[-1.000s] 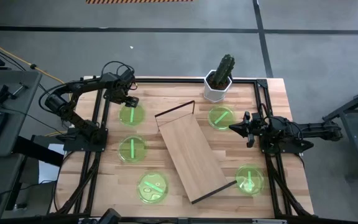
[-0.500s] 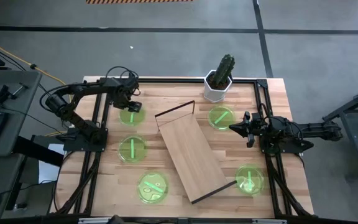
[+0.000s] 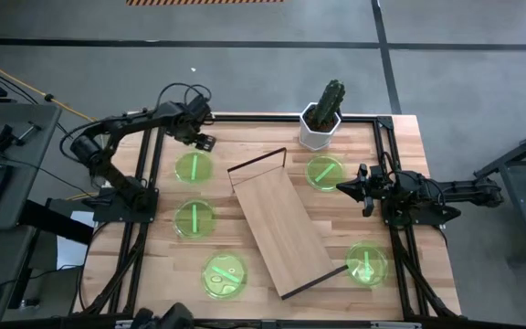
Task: Place and stack plates onto a shelf
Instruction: Put the top left green plate on the shelf
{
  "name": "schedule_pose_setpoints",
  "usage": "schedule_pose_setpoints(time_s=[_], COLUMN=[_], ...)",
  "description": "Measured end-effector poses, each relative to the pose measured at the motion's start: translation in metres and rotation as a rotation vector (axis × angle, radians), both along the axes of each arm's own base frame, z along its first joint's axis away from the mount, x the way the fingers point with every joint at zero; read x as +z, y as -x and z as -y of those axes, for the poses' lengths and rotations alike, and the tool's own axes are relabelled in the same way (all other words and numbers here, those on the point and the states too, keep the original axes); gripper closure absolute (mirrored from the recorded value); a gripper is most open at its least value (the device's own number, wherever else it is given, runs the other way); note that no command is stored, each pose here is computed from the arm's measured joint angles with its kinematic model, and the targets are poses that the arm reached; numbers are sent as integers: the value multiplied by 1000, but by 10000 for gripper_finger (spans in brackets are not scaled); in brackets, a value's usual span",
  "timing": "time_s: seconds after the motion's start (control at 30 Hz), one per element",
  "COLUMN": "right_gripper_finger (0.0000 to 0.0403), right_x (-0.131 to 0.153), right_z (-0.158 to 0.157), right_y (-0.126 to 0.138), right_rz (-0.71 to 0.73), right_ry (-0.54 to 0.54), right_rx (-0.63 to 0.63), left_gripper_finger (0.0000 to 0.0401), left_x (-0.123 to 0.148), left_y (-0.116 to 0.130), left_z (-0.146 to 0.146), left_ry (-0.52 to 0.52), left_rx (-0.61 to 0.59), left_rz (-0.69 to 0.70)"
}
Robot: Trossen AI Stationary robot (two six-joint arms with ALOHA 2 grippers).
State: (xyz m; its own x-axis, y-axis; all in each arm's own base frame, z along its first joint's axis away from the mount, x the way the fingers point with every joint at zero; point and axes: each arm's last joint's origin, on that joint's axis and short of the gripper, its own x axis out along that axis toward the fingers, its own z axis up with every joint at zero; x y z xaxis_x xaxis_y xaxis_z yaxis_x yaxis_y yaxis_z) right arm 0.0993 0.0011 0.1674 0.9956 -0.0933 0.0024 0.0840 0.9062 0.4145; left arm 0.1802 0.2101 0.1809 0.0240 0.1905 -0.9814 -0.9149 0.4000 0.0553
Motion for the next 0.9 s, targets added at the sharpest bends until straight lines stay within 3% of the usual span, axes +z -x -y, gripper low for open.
schedule_pose_setpoints(time_s=[0.33,0.6,0.9], right_gripper_finger=[402,402,402], right_x=[0,0,0], right_z=[0,0,0], right_y=[0,0,0], right_rz=[0,0,0], right_ry=[0,-1,-1], right_rx=[0,0,0], left_gripper_finger=[192,192,192], left_x=[-18,-30,-43], left_y=[-17,-16,-17], left_z=[-22,-20,-21], left_ry=[134,237,277], left_rx=[-275,-466,-581], left_rz=[-136,-188,-231])
